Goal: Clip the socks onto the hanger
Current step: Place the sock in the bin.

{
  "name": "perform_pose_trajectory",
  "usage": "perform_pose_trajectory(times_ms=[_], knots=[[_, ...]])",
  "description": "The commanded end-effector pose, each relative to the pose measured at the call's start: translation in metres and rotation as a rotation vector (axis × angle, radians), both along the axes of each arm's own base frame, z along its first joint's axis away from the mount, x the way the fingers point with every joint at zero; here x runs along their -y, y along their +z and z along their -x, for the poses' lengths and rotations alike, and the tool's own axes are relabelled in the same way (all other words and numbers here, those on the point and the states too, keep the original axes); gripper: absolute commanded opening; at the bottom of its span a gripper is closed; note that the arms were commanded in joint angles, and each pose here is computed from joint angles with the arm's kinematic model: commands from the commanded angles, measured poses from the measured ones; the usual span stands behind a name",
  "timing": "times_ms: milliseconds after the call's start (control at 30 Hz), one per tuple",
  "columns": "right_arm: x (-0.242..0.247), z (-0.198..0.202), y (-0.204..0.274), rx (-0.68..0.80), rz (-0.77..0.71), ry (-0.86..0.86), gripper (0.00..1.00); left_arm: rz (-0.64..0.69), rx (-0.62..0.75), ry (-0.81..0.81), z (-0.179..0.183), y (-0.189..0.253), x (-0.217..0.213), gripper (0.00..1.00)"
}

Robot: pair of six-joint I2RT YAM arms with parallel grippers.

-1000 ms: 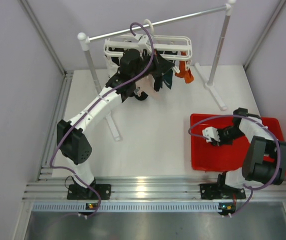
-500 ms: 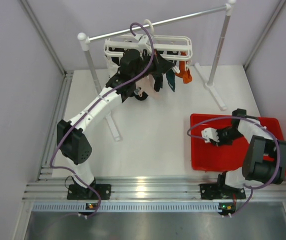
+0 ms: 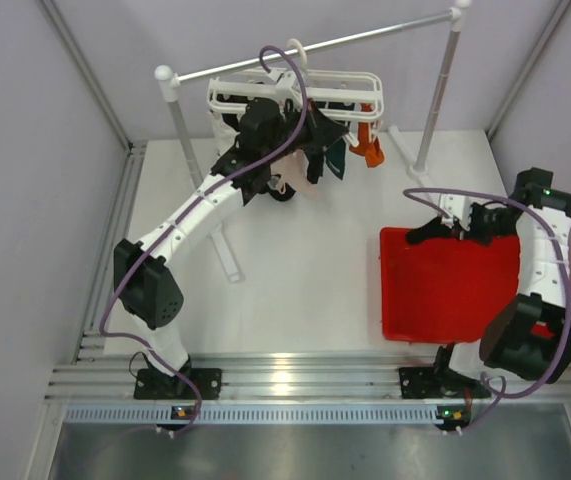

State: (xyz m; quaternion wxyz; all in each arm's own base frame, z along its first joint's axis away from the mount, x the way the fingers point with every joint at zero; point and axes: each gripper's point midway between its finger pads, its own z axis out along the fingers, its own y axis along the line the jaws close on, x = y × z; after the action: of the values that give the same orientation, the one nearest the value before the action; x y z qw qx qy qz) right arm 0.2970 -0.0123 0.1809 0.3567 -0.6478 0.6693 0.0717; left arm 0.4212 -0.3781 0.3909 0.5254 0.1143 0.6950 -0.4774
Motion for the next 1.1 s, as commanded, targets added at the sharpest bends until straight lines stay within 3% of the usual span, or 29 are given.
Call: perform_pose_trajectory(times_ms=[0,500,800,867,933,1067], knots=[[-0.010,0.055,0.000,-0.237,-0.150,-0.085,0.00,0.023,0.035,-0.012,0.008,0.017,-0.005,0.00],[-0.037,0.097,-0.061,-0.463,-0.113,0.062,0.00,0.016,0.014,-0.012,0.005,0.009,-0.006,0.00],[-0.043,0.004,-0.053,-0.492,-0.314,-0.063,0.00,0.013,0.009,-0.011,0.001,0.005,-0.005,0.00],[-0.044,0.004,-0.055,-0.529,-0.323,-0.058,0.12,0.014,0.003,-0.014,0.001,0.004,-0.004,0.00],[-0.040,-0.005,-0.061,-0.542,-0.323,-0.072,0.38,0.018,0.004,-0.015,0.001,0.005,-0.003,0.00],[-0.032,-0.015,-0.068,-0.483,-0.280,-0.121,0.50,0.020,0.002,-0.020,0.002,0.005,-0.003,0.00]])
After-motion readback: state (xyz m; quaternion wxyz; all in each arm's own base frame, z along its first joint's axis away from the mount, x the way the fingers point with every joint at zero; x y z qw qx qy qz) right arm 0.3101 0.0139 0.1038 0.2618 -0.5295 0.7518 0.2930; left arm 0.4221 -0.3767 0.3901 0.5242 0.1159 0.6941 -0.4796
